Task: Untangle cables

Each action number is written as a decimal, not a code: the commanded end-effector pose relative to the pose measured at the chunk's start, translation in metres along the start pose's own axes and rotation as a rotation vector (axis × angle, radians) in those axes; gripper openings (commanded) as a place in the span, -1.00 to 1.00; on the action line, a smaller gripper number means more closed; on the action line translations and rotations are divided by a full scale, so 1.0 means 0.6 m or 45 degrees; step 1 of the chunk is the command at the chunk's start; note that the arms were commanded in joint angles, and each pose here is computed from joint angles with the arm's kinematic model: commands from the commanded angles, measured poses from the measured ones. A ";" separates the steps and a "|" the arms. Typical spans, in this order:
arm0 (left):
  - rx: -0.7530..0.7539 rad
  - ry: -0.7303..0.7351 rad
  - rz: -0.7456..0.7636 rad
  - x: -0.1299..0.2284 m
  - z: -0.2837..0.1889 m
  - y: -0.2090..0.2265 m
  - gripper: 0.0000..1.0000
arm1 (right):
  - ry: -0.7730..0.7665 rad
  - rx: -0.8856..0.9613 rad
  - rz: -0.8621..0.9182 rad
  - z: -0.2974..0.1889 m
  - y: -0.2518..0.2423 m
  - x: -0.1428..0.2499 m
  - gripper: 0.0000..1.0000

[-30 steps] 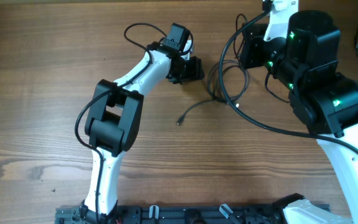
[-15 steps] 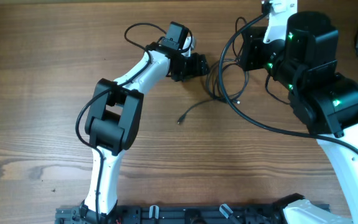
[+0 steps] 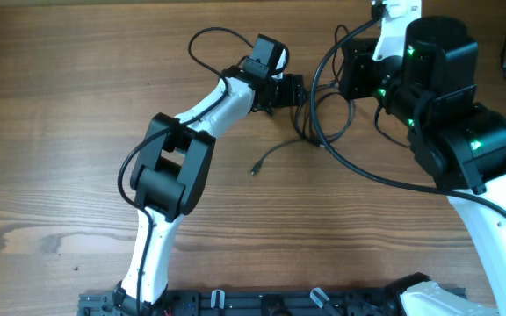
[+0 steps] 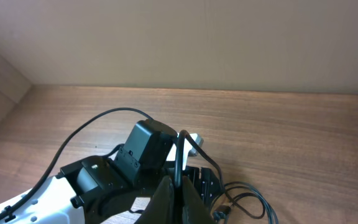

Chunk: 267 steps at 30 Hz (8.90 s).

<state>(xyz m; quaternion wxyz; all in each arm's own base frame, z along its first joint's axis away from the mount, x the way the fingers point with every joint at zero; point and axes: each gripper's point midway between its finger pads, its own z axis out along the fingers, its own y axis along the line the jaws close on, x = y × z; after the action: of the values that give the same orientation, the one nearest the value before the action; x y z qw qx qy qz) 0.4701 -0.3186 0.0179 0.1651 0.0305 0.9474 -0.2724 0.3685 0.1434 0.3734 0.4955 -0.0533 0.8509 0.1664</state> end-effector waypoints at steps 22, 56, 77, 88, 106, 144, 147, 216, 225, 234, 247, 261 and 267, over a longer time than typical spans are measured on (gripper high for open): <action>-0.255 0.073 0.019 0.093 0.082 0.033 0.43 | -0.027 0.001 -0.018 -0.018 -0.001 -0.008 -0.92; -0.617 -0.780 -0.751 -0.025 -0.817 0.360 -0.92 | 0.064 0.933 0.574 -0.142 -0.583 0.077 -0.91; -0.542 -1.251 -0.934 -0.041 -1.000 0.449 -0.92 | -0.248 1.014 0.969 -0.291 -0.757 0.115 -0.92; -0.223 -0.533 -0.340 -0.143 -0.538 0.124 -0.92 | 0.366 0.195 0.443 0.087 -0.288 0.107 -0.92; -0.536 -0.801 -0.535 -0.105 -0.737 0.235 1.00 | 0.603 -0.303 0.186 0.360 0.121 0.316 0.99; -0.585 -0.683 -0.512 -0.070 -0.726 0.241 1.00 | 0.523 -0.144 0.674 0.617 0.055 0.551 0.57; -0.585 -0.683 -0.512 -0.070 -0.726 0.241 1.00 | 0.520 -0.149 0.653 0.617 0.055 0.551 -0.80; -0.743 -1.020 -0.583 -0.099 -0.907 0.416 -0.92 | -0.374 0.965 0.521 -0.318 -0.521 -0.081 -0.92; -0.477 -1.036 -0.444 -0.125 -0.889 0.320 -0.92 | -0.423 0.848 0.421 -0.330 -0.496 -0.110 -0.92; -0.300 -0.916 -0.197 -0.155 -0.790 0.173 -0.92 | -1.274 1.697 -0.251 -0.629 -0.471 -0.345 -0.92; -0.305 -0.840 -0.135 -0.141 -0.768 0.158 -0.92 | -0.279 1.126 1.051 -0.246 -0.860 0.090 -0.92; -0.331 -0.770 -0.132 -0.122 -0.756 0.165 -0.92 | -0.059 1.290 1.447 -0.381 -0.897 0.297 -0.92; -0.354 -0.728 -0.088 -0.112 -0.751 0.168 -0.92 | 0.024 1.453 1.294 -0.283 -0.925 0.381 -0.92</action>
<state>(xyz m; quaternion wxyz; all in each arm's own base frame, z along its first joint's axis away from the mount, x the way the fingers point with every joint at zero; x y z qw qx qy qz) 0.4135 0.0097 0.3461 0.4135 -0.1242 0.8900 -0.1466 0.2626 -0.4213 0.1607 0.3297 0.6066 0.7225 -0.0361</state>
